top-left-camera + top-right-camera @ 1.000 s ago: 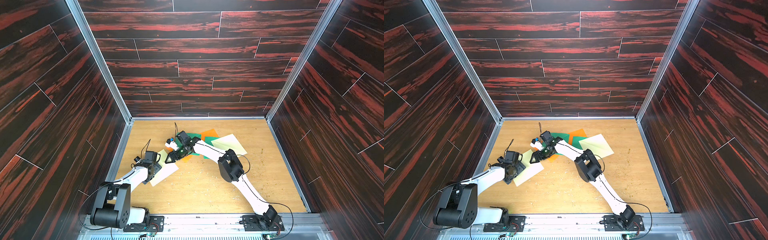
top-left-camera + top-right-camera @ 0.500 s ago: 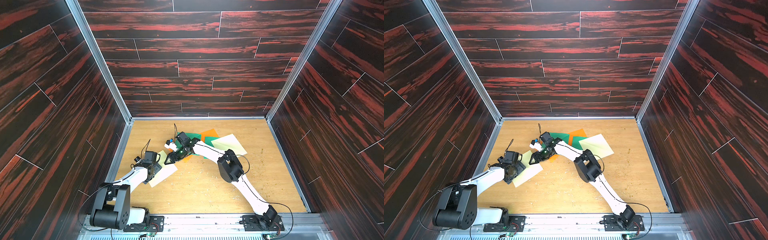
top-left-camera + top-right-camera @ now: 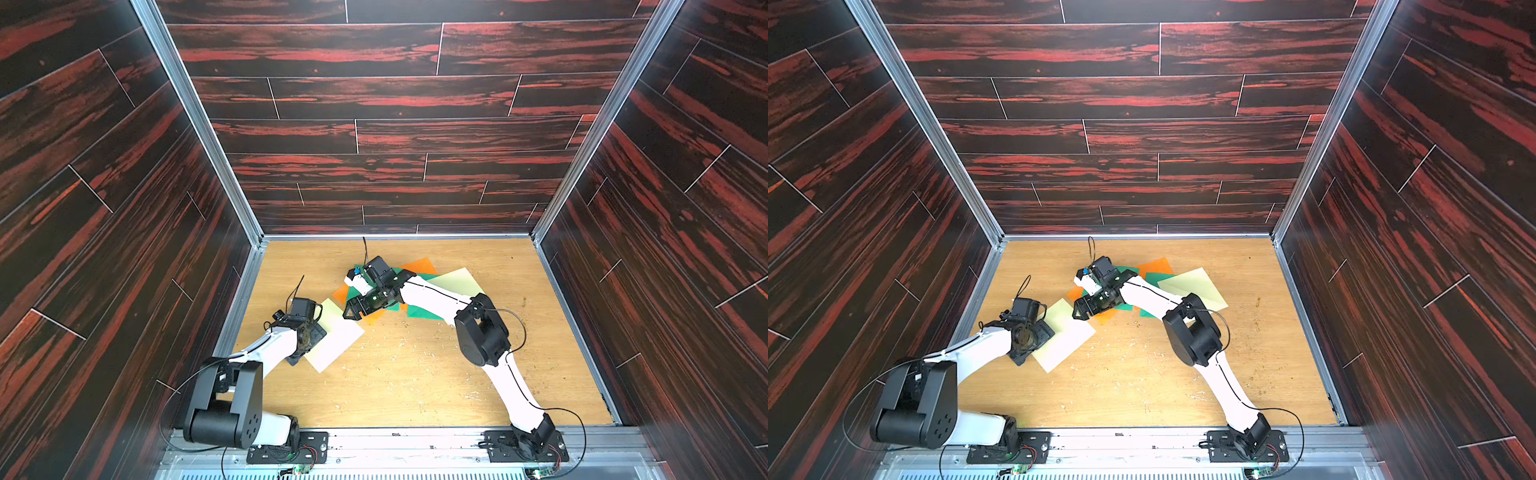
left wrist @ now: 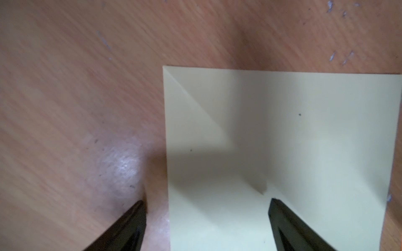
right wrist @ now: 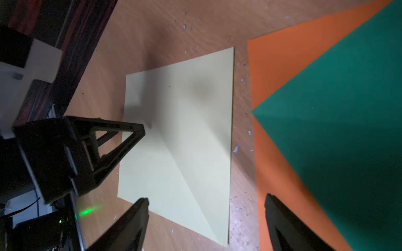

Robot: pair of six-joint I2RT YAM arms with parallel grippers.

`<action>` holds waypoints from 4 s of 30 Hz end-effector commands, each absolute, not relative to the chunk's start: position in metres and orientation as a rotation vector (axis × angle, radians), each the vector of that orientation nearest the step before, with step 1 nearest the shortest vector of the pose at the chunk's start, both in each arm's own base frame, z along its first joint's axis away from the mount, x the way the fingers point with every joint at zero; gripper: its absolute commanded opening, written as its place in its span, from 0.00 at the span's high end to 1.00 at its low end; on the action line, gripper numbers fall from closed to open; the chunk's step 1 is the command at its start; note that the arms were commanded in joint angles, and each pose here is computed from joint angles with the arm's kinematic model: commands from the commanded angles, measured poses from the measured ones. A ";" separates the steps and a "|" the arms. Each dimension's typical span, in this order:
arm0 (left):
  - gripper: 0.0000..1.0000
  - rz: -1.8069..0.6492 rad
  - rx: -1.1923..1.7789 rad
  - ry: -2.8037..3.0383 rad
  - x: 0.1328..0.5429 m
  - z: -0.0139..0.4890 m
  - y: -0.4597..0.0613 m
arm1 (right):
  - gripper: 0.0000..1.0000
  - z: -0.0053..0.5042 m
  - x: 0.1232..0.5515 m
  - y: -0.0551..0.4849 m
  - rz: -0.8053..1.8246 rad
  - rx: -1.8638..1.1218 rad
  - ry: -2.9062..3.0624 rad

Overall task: Sort the scattered colored papers by color
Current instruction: Adjust the colored paper at the center of the board, then pick up the colored paper from the center of the board.

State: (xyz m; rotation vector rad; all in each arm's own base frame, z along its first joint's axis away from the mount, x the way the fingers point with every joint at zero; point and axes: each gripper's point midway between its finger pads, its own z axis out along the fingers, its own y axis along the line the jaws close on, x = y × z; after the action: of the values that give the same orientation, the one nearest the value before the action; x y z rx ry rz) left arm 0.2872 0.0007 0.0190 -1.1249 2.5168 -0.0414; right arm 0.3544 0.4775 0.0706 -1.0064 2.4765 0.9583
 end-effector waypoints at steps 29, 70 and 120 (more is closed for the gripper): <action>0.07 0.016 -1.232 2.393 0.258 0.024 0.018 | 0.17 0.017 0.304 0.485 1.054 -1.174 2.546; 0.07 -0.145 -0.963 2.383 0.316 0.071 -0.002 | 0.13 0.035 0.202 0.438 0.837 -1.087 2.530; 0.18 -0.289 -0.709 2.694 0.285 0.017 -0.066 | 0.08 0.128 0.373 0.330 0.347 -0.499 2.380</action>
State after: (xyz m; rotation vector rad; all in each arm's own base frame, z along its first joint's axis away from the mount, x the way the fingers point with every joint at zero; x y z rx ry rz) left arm 0.3071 -0.0724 0.0267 -0.7050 2.6091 -0.3592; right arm 0.3687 0.3267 0.1263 -0.5137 2.3833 0.3253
